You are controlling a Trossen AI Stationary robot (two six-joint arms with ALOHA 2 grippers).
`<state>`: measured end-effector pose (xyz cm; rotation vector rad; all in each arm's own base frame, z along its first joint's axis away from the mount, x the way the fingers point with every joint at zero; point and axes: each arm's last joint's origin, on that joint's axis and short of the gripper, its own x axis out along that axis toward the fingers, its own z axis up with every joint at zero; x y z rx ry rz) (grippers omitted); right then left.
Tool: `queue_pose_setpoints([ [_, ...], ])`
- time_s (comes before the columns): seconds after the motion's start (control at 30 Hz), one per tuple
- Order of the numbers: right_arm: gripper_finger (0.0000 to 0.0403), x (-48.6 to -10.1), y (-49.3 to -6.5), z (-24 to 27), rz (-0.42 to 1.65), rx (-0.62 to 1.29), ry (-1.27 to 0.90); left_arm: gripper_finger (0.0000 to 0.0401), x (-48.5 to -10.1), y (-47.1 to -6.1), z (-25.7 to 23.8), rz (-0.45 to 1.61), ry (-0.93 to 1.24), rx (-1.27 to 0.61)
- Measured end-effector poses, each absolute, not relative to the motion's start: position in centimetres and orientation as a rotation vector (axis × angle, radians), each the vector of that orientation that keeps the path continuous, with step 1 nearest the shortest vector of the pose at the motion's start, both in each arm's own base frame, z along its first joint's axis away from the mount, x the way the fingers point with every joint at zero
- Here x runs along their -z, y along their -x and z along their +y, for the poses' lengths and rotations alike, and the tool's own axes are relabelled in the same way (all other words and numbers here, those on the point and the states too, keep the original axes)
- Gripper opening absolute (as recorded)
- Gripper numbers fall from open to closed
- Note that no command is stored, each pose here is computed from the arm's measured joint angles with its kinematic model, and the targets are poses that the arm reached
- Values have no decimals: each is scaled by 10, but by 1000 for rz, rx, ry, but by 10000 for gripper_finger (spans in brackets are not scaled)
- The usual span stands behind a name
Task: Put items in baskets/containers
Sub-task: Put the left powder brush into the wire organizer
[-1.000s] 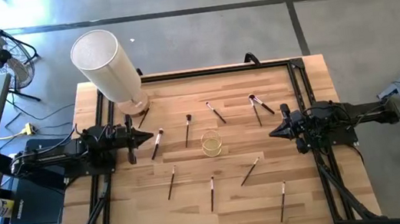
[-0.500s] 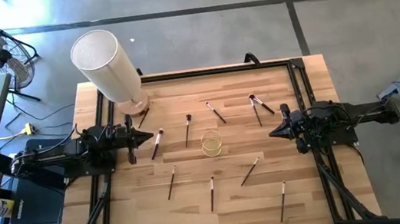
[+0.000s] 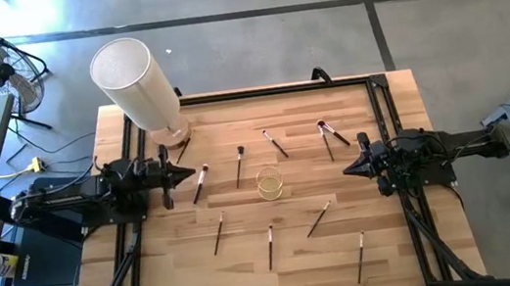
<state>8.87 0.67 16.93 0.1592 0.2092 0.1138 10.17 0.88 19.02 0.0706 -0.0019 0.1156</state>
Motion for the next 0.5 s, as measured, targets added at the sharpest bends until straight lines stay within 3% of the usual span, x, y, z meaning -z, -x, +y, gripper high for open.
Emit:
queue_pose_setpoints([
  [0.2,0,-169,-89,7,209,-114,-159,0,-234,-122,9,70,-130,-271],
  [0.5,0,-170,-89,7,204,-115,-159,0,-272,-199,6,358,29,-623],
])
